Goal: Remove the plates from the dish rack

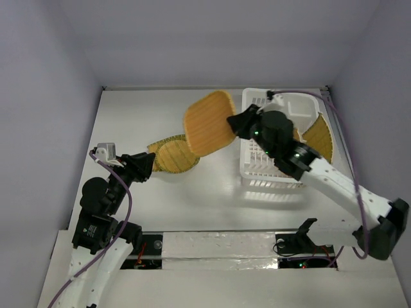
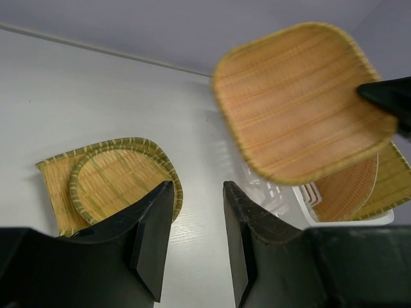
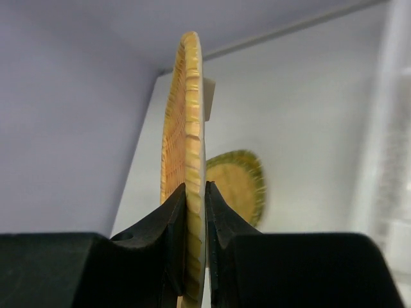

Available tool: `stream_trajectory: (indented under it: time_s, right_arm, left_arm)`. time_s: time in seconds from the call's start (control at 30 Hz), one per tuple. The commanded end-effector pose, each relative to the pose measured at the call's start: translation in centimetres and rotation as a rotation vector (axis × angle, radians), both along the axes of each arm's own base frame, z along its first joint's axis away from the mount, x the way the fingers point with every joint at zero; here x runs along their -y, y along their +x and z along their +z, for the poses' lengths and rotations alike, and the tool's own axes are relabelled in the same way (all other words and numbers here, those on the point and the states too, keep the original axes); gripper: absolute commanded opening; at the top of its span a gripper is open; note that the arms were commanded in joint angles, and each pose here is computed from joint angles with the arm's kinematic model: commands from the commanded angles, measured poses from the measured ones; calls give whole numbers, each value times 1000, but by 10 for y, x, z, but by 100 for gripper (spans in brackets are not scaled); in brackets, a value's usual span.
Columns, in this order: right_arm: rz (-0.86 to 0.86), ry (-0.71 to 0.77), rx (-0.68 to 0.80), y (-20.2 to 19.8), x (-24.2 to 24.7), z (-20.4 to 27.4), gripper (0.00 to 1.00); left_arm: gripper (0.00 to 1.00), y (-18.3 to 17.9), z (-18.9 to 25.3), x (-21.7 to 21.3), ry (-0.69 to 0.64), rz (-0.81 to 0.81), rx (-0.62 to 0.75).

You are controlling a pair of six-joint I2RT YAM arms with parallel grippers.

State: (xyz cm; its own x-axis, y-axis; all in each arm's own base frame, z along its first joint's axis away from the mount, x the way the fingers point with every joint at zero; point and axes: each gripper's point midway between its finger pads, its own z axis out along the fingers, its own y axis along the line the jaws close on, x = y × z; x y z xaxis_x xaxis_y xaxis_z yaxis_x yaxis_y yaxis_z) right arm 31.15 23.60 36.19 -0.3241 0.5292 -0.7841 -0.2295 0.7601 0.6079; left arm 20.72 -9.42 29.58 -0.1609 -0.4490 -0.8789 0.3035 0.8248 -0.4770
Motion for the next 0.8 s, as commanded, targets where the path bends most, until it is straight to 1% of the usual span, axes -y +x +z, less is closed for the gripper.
stream_trajectory:
  time_s: [0.0, 0.07, 0.1, 0.2, 0.23, 0.3, 0.33, 0.4, 0.43, 0.5, 0.57, 0.77]
  right_arm:
    - [106, 357, 97, 8, -64, 42, 0]
    - [129, 420, 71, 10, -89, 35, 0]
    - [126, 403, 33, 20, -105, 12, 0]
    - [152, 460, -12, 30, -131, -3, 0]
    - [150, 467, -54, 37, -142, -23, 0]
    - [150, 484, -74, 44, -152, -34, 0]
    - [144, 472, -102, 50, -159, -52, 0]
    - [143, 488, -130, 55, -168, -64, 0]
    - [140, 487, -165, 59, -174, -82, 0]
    - [154, 506, -190, 57, -184, -93, 0]
    - [145, 508, -238, 60, -190, -119, 0]
    - [160, 534, -314, 59, -201, -158, 0]
  left_arm:
    - [34, 1, 13, -3, -18, 18, 41]
    - [34, 1, 14, -3, -17, 18, 44]
    - [34, 1, 13, -3, -17, 16, 43]
    - [34, 1, 14, -3, -19, 18, 44]
    - [34, 1, 13, -3, -17, 18, 43]
    - [34, 1, 13, -3, -20, 16, 42]
    - [34, 1, 14, -3, -20, 16, 43]
    - [34, 0, 14, -3, -20, 13, 45]
    - [34, 0, 14, -2, -20, 13, 45]
    - [34, 0, 14, -2, -20, 10, 45]
    - [34, 0, 13, -2, -20, 10, 43]
    - [34, -1, 15, -2, -20, 7, 50]
